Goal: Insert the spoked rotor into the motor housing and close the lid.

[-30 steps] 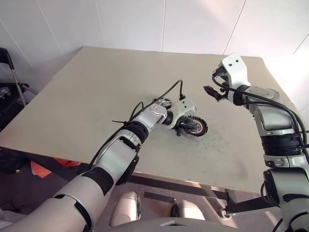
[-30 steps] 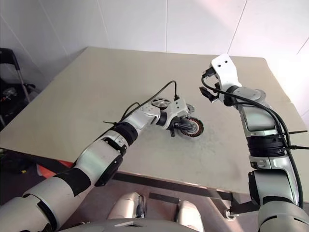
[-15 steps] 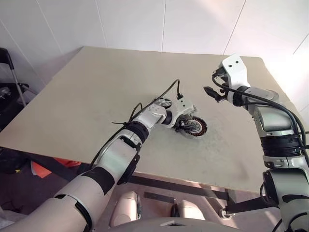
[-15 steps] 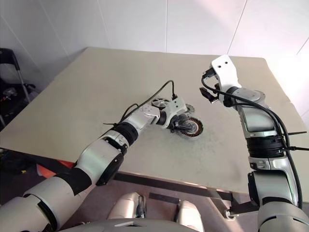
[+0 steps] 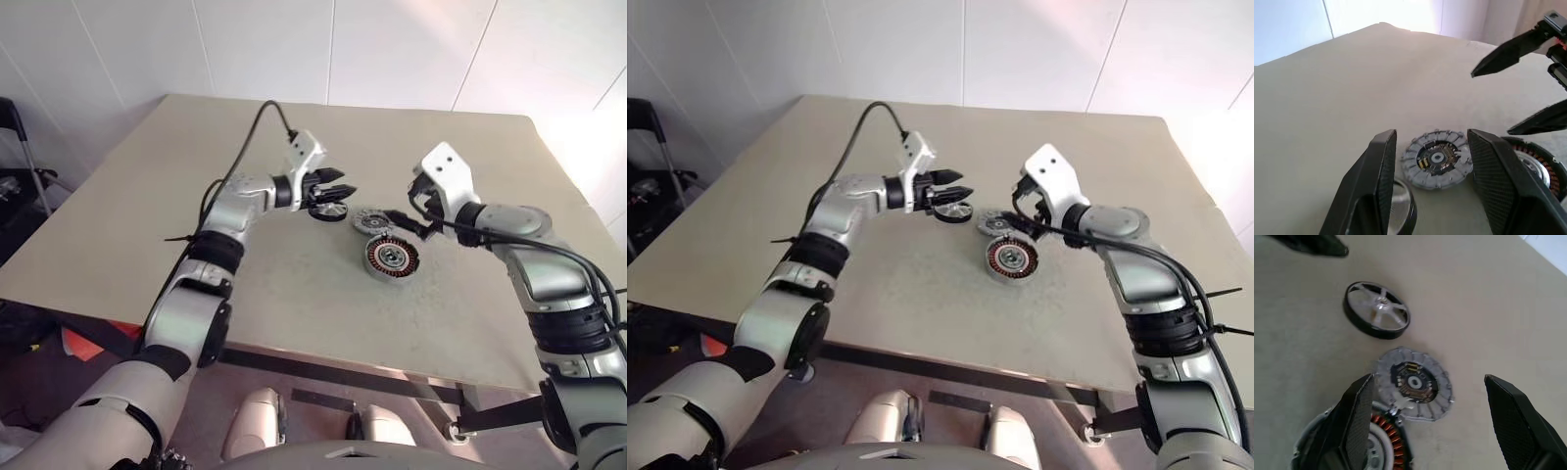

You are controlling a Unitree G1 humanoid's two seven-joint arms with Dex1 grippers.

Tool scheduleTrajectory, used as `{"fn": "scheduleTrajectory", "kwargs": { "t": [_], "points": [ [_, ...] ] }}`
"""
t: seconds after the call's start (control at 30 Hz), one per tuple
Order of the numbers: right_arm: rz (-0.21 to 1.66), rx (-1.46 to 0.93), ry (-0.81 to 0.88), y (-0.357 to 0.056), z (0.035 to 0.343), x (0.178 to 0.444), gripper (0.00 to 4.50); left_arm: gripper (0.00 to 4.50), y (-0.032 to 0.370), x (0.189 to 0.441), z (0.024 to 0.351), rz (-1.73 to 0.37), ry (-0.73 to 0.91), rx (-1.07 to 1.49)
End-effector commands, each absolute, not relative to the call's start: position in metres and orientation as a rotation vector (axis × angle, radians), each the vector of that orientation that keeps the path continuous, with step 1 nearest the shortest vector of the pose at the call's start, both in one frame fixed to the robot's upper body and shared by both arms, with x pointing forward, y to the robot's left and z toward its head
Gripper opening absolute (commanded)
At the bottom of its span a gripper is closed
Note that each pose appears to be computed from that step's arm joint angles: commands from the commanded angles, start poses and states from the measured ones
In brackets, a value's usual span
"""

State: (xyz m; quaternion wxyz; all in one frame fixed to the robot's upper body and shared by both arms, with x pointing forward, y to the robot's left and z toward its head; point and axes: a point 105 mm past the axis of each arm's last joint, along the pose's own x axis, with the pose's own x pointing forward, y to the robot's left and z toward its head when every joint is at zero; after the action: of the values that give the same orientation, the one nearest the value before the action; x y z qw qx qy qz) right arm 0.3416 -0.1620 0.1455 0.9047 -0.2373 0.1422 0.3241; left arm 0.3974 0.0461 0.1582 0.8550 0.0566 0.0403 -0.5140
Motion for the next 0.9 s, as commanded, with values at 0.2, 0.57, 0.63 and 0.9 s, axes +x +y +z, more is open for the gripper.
{"fn": "scheduleTrajectory", "kwargs": {
  "t": [0.2, 0.57, 0.63, 0.9],
  "points": [
    [0.715, -0.5, 0.343, -0.164, 0.143, 0.322, 4.07, 2.43, 0.113, 0.351, 0.143, -0.87, 0.138, -0.007],
    [0.666, -0.462, 0.447, -0.179, 0.119, 0.329, 4.07, 2.43, 0.124, 0.34, 0.147, -0.76, 0.137, -0.086],
    [0.648, -0.454, 0.461, -0.181, 0.114, 0.334, 3.87, 2.45, 0.121, 0.339, 0.147, -0.762, 0.135, -0.088],
    [0.663, -0.445, 0.468, -0.169, 0.106, 0.337, 2.75, 2.47, 0.118, 0.341, 0.146, -0.762, 0.138, -0.089]
  ]
}}
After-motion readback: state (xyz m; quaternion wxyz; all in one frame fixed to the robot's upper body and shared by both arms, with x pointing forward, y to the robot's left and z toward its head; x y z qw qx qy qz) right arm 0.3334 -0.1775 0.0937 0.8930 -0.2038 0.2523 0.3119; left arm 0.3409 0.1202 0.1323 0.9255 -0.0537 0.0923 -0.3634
